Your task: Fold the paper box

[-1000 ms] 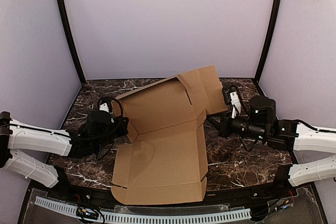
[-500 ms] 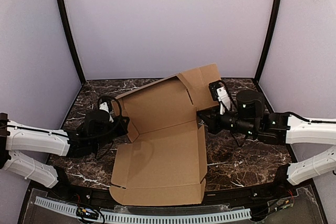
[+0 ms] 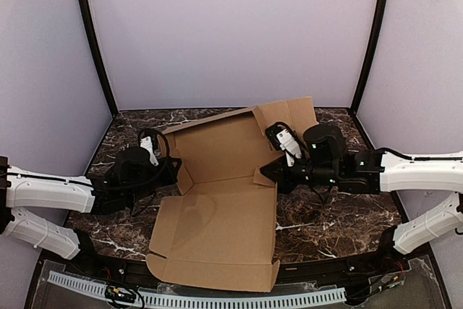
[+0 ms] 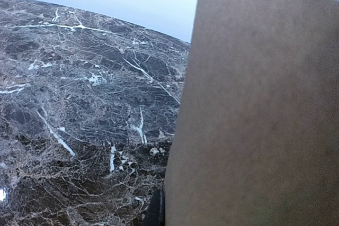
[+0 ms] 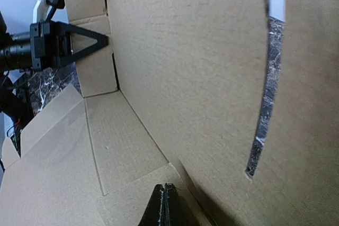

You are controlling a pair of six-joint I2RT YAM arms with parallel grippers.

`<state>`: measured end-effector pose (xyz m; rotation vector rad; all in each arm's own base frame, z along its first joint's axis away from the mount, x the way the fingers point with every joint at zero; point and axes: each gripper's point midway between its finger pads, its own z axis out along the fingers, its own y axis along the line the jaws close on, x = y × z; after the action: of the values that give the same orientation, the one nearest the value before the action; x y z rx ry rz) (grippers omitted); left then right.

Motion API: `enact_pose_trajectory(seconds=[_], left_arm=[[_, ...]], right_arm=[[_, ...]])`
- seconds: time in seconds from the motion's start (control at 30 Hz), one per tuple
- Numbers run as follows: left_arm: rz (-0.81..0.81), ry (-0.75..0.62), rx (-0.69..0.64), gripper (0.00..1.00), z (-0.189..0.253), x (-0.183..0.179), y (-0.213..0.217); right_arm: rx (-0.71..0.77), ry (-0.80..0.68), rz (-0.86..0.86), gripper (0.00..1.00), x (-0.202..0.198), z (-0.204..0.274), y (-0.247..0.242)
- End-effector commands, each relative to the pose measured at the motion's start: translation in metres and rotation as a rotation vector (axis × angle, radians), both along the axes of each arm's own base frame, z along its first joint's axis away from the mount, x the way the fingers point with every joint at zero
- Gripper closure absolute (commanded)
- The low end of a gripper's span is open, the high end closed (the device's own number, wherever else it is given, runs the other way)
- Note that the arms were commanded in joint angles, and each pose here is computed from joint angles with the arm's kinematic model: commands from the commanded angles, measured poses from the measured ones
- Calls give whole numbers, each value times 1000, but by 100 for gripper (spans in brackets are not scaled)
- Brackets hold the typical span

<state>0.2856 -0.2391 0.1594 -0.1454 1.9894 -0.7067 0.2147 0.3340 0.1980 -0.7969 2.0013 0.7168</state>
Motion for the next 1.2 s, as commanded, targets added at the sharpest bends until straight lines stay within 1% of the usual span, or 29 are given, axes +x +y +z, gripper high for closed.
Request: enact_pose_trajectory(seconds=[0.0, 0.1, 0.2, 0.4, 0.5, 0.63, 0.7, 0.87, 1.03, 1.17], left_arm=[[-76, -92, -78, 99, 45, 0, -16], [-87, -111, -69, 99, 49, 0, -17], [-73, -123, -61, 99, 52, 2, -13], [-7, -122, 34, 99, 38, 7, 1], [37, -131, 89, 99, 33, 11, 10], [87, -133, 148, 99, 25, 13, 23], [110, -131, 145, 99, 24, 14, 27], [143, -123, 138, 99, 21, 15, 32], [158, -117, 120, 99, 22, 16, 32], [156, -115, 104, 99, 24, 16, 32]], right_arm=[[-105, 42, 79, 100, -16, -18, -4], [-154, 59, 78, 100, -18, -27, -10], [-145, 58, 73, 100, -19, -21, -12], [-74, -2, 26, 100, -17, 33, -23], [-23, -30, 15, 100, -22, 63, -33], [31, 2, 50, 100, -35, 84, -36], [52, 45, 93, 100, -47, 84, -33], [58, 126, 161, 100, -76, 67, -21], [15, 200, 148, 100, -88, 34, -16], [-19, 245, 113, 100, -87, 9, -14]])
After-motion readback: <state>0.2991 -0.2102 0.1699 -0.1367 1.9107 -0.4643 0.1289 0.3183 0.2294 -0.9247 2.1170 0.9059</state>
